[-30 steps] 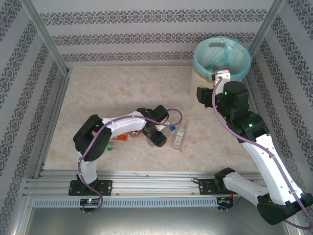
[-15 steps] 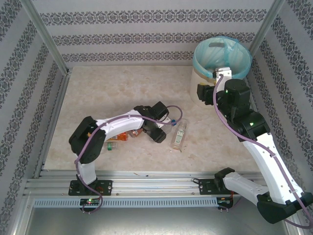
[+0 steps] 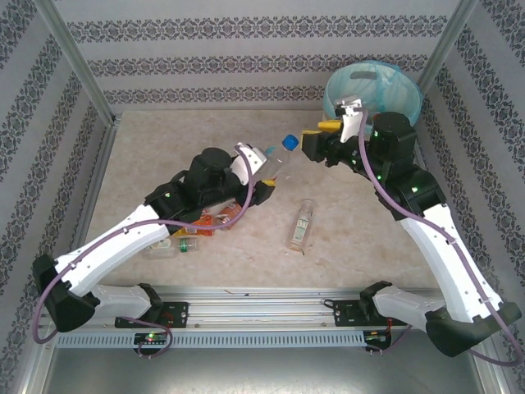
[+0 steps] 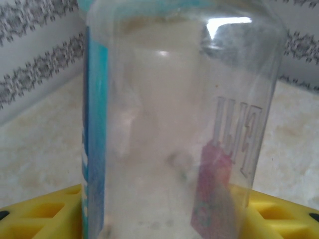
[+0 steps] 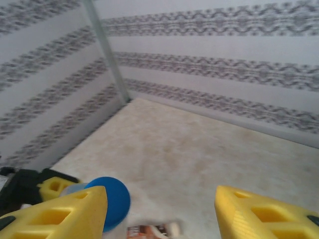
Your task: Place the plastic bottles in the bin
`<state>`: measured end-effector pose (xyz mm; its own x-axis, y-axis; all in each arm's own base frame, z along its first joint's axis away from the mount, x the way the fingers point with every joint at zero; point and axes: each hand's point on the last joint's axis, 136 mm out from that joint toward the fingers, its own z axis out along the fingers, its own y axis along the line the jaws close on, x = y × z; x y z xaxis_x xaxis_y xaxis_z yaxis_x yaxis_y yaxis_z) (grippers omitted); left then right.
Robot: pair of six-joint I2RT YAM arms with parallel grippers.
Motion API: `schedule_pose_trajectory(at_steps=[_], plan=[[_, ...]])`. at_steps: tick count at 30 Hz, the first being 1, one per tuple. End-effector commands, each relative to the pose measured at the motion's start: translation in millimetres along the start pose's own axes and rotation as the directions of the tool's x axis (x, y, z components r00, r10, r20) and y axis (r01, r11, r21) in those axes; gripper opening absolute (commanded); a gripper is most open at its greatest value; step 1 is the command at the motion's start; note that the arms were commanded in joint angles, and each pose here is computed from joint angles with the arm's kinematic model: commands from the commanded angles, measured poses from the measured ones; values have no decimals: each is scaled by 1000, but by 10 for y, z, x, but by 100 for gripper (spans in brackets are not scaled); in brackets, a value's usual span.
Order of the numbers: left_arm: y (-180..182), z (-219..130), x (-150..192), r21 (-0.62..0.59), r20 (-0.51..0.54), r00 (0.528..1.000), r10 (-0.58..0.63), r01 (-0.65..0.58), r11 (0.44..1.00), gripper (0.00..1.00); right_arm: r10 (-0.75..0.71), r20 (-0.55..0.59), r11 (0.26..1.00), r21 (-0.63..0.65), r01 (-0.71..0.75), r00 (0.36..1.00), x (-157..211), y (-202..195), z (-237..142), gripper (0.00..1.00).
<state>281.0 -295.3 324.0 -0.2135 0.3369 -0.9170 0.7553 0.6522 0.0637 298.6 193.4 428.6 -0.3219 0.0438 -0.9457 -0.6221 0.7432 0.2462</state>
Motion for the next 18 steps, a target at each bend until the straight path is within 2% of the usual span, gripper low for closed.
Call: schedule_pose_trajectory(at_steps=[1,7,15,18], plan=[[-39,-65,-227,17,135,989,53,-56,998,61,6,31,981,-192,0,1000,-181,406,-40,59],[-74,-183,-308,36,178,983,39,-46,998,59,-4,4,932,-363,5,1000,-145,720,-30,59],[-144,-293,-374,67,249,967,45,-64,996,59,-2,-29,933,-359,-9,1000,-49,718,37,52],[-175,-317,-393,81,263,963,51,-75,994,59,-5,-31,930,-368,-7,999,-48,746,37,41]])
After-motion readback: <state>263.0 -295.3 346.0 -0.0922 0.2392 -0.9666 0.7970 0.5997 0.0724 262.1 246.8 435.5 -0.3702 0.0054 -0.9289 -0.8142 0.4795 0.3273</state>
